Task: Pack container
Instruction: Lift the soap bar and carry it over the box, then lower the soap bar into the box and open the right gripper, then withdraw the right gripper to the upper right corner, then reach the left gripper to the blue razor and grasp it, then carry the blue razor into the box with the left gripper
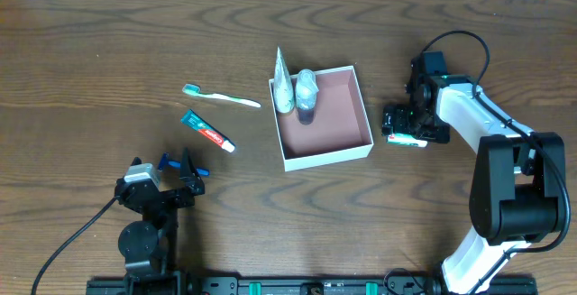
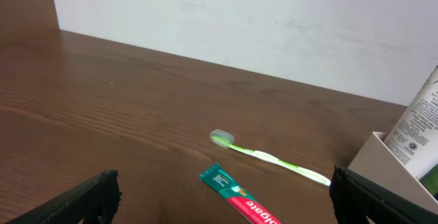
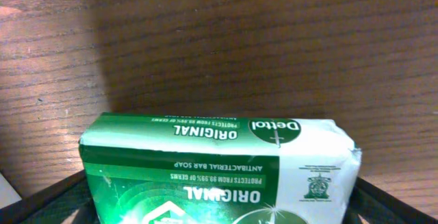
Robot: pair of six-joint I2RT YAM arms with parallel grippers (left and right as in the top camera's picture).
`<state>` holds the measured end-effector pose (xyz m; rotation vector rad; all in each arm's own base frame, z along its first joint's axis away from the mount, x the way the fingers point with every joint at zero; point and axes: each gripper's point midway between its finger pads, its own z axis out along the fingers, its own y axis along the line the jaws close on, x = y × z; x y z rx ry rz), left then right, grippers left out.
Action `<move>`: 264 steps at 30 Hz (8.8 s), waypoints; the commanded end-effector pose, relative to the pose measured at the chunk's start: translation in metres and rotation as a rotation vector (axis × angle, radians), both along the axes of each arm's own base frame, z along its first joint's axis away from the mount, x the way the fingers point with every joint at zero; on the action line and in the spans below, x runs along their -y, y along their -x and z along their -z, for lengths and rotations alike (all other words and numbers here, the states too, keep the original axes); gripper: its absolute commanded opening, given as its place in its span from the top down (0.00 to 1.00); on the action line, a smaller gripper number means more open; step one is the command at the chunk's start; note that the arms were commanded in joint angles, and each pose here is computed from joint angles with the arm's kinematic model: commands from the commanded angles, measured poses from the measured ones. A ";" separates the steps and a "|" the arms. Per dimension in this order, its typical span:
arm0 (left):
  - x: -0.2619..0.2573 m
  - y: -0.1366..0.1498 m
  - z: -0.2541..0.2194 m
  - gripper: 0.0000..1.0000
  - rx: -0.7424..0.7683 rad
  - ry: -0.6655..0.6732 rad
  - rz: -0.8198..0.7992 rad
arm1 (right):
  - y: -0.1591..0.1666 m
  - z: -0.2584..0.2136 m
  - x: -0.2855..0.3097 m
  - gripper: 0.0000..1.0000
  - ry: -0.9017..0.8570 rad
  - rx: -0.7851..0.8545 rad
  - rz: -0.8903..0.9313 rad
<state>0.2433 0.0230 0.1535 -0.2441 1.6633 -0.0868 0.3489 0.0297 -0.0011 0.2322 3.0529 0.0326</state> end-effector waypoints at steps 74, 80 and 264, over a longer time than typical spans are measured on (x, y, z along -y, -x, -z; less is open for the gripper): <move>0.002 0.000 0.015 0.02 -0.038 0.012 0.014 | -0.088 -0.080 -0.175 0.01 -0.110 0.189 -0.382; 0.002 0.000 0.015 0.02 -0.038 0.012 0.014 | -0.088 -0.080 -0.175 0.01 -0.110 0.192 -0.388; 0.007 -0.051 0.143 0.94 -1.391 0.609 -0.313 | -0.062 -0.194 0.104 0.01 0.017 0.024 0.175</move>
